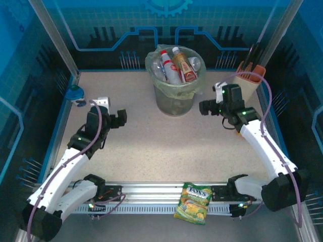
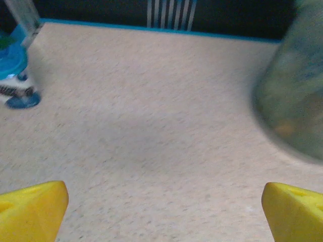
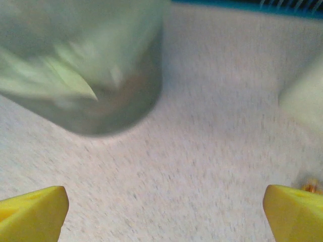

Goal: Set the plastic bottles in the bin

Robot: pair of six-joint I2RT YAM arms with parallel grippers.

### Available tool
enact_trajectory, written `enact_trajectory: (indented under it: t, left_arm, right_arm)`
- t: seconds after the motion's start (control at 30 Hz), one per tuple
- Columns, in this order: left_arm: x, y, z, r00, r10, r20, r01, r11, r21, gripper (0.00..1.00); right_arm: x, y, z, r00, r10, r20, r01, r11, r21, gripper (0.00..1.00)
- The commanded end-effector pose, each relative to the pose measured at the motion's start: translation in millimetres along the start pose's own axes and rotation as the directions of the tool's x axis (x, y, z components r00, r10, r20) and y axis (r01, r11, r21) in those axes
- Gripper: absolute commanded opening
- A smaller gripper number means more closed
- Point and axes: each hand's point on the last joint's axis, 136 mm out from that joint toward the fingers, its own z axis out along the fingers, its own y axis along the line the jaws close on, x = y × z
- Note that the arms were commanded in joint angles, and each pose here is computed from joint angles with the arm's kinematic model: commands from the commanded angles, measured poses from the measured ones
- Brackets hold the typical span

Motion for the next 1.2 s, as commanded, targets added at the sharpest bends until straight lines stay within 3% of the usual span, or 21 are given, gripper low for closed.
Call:
enact_trajectory:
  t: [0.0, 0.27, 0.7, 0.93, 1.17]
  left_arm:
    - [6, 25, 16, 0.997, 0.032, 0.072, -0.022, 0.990, -0.139, 0.99]
    - [37, 39, 67, 0.992, 0.076, 0.097, -0.058, 0.983, -0.176, 0.99]
    - [33, 44, 116, 0.977, 0.066, 0.201, -0.048, 0.994, -0.093, 0.99]
    - [38, 38, 134, 0.979, 0.017, 0.202, -0.021, 1.000, 0.017, 0.99]
    - [47, 36, 143, 0.980, 0.026, 0.200, -0.032, 0.999, 0.028, 0.99]
  right_arm:
    - [-3, -17, 11, 0.993, 0.025, 0.112, -0.034, 0.996, 0.077, 1.00]
    - [44, -47, 64, 0.993, -0.019, 0.117, -0.004, 0.980, 0.199, 1.00]
    - [34, -57, 92, 0.918, -0.142, 0.371, 0.048, 0.967, 0.252, 1.00]
    - [48, -72, 104, 0.903, -0.059, 0.425, -0.027, 0.981, 0.193, 1.00]
    - [51, -74, 104, 0.913, -0.047, 0.406, -0.036, 0.980, 0.196, 1.00]
